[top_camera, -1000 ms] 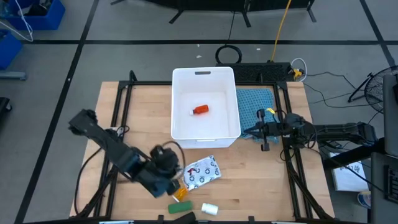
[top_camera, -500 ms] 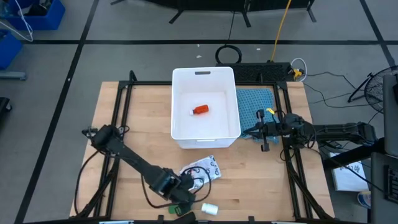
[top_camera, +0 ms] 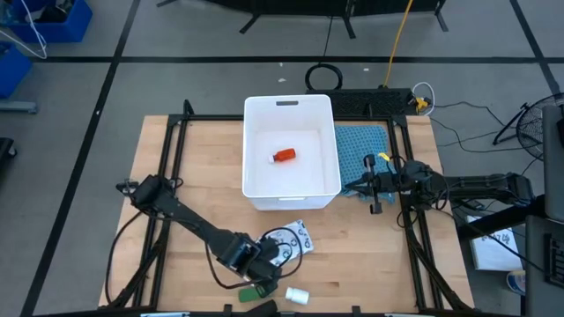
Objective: Pick & place medical supplies in basket/bin
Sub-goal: Put the orange medicine bottle into the white bin
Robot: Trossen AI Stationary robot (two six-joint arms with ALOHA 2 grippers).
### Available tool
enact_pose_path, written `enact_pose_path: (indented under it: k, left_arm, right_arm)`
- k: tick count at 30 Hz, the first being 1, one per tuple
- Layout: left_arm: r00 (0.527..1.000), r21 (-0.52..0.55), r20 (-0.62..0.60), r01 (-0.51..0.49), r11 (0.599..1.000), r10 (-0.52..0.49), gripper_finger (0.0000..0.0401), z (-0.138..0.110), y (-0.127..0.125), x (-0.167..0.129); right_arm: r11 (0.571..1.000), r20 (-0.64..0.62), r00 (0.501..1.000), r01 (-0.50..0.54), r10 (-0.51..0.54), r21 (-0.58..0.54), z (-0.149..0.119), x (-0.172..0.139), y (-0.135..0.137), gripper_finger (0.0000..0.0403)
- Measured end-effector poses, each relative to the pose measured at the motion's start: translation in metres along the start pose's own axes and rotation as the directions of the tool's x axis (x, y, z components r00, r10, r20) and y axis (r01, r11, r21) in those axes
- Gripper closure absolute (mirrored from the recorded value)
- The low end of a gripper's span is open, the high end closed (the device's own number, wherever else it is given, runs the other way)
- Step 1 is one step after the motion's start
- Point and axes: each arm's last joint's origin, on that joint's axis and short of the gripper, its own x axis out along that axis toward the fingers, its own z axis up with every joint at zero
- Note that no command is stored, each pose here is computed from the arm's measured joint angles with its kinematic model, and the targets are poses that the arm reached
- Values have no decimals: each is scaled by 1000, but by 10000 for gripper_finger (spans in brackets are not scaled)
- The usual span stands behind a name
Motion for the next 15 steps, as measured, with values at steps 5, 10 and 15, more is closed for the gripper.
enact_pose_path:
  k: [5,10,15]
  left_arm:
    - [998,-7,-10,56,998,-56,159,1,-4,3]
    - [998,-28,-10,67,997,-68,78,-1,-2,11]
    - [999,-66,-35,14,998,-16,30,-6,6,22]
  right_arm:
    - [1000,-7,1000,-1,1,-1,-1,0,0,402]
    - [1000,-9,1000,-2,2,-2,-1,0,0,402]
    - [1000,-21,1000,-4,4,1,-2,0,0,402]
